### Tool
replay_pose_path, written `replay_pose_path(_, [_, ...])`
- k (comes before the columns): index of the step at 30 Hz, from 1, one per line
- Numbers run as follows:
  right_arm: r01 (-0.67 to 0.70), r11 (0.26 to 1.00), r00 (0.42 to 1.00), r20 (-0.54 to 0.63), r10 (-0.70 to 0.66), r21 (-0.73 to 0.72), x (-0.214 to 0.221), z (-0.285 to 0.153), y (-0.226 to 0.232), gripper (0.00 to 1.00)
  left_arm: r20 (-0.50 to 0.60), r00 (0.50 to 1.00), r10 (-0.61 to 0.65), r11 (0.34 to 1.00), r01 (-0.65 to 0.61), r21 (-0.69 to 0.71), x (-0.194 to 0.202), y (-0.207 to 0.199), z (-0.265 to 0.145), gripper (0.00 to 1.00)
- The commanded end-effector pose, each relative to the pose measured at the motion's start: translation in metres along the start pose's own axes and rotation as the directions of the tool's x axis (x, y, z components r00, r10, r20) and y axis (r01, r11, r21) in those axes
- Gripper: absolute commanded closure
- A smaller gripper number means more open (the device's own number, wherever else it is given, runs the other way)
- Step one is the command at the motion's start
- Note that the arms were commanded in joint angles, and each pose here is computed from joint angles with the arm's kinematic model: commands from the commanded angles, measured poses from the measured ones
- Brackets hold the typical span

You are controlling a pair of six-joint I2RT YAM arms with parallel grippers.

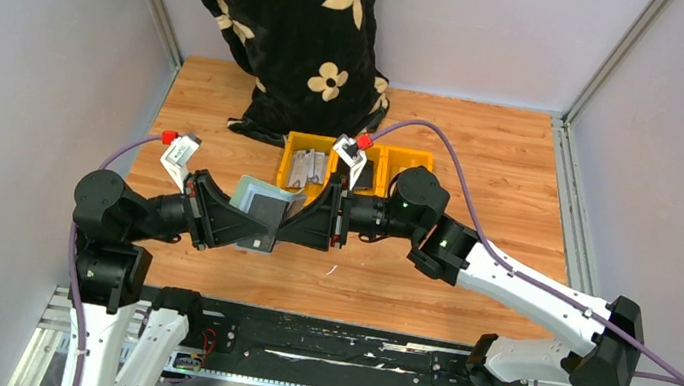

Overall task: Take the credit cards out of the card holder
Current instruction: Remove the credit card from the card holder.

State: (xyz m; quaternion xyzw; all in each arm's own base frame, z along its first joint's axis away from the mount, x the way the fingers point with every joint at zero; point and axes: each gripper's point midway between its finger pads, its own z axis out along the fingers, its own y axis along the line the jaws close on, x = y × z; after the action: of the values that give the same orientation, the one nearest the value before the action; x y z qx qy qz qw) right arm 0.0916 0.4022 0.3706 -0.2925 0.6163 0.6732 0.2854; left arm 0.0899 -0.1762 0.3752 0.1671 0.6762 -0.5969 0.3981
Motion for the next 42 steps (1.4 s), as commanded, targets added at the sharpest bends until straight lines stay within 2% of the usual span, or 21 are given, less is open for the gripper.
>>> replay_pose_path(1, [0.027,0.999,0.999,0.043,-0.026,-0.018,-0.019,0.008,0.006,0.63,-0.026,0.999,0.03,0.999,-0.029,0.046,0.007,-0.016,-0.004,1.0])
replay_pose_path(8, [0.024,0.996,0.999,0.044,-0.02,-0.088,-0.018,0.007,0.018,0.64,-0.033,0.999,0.03,0.999,-0.028,0.038,0.01,-0.01,-0.004,1.0])
replay_pose_path(14, [0.017,0.994,0.998,0.056,-0.012,-0.106,-0.027,0.012,0.024,0.72,-0.029,0.998,0.061,0.998,-0.06,0.023,0.013,-0.005,-0.004,0.98])
replay_pose_path(16, [0.016,0.995,0.999,0.046,-0.011,-0.098,-0.027,0.014,0.024,0.78,-0.033,0.998,0.053,0.998,-0.052,0.02,0.014,-0.004,-0.005,0.94])
replay_pose_path(22, [-0.007,0.999,0.999,0.039,0.009,-0.05,-0.019,0.013,0.01,0.97,-0.042,0.998,0.047,0.998,-0.045,0.053,0.013,-0.019,-0.007,0.7])
replay_pose_path(25, [-0.008,0.999,0.999,0.036,0.01,-0.053,-0.014,0.009,0.009,1.0,-0.037,0.999,0.026,0.998,-0.023,0.066,0.009,-0.024,-0.006,0.67])
replay_pose_path(27, [-0.008,0.998,0.999,0.036,0.01,-0.057,-0.011,0.006,0.009,1.0,-0.038,0.999,0.007,0.997,-0.004,0.074,0.006,-0.026,-0.005,0.68])
replay_pose_path(32, [0.002,0.996,0.999,0.053,0.003,-0.088,-0.006,-0.004,0.016,1.0,-0.045,0.999,-0.019,0.996,0.022,0.086,0.002,-0.029,-0.004,0.79])
replay_pose_path(42, [0.011,0.993,0.998,0.063,-0.003,-0.121,0.002,-0.017,0.023,1.0,-0.036,0.999,-0.037,0.995,0.04,0.089,-0.001,-0.033,-0.004,0.84])
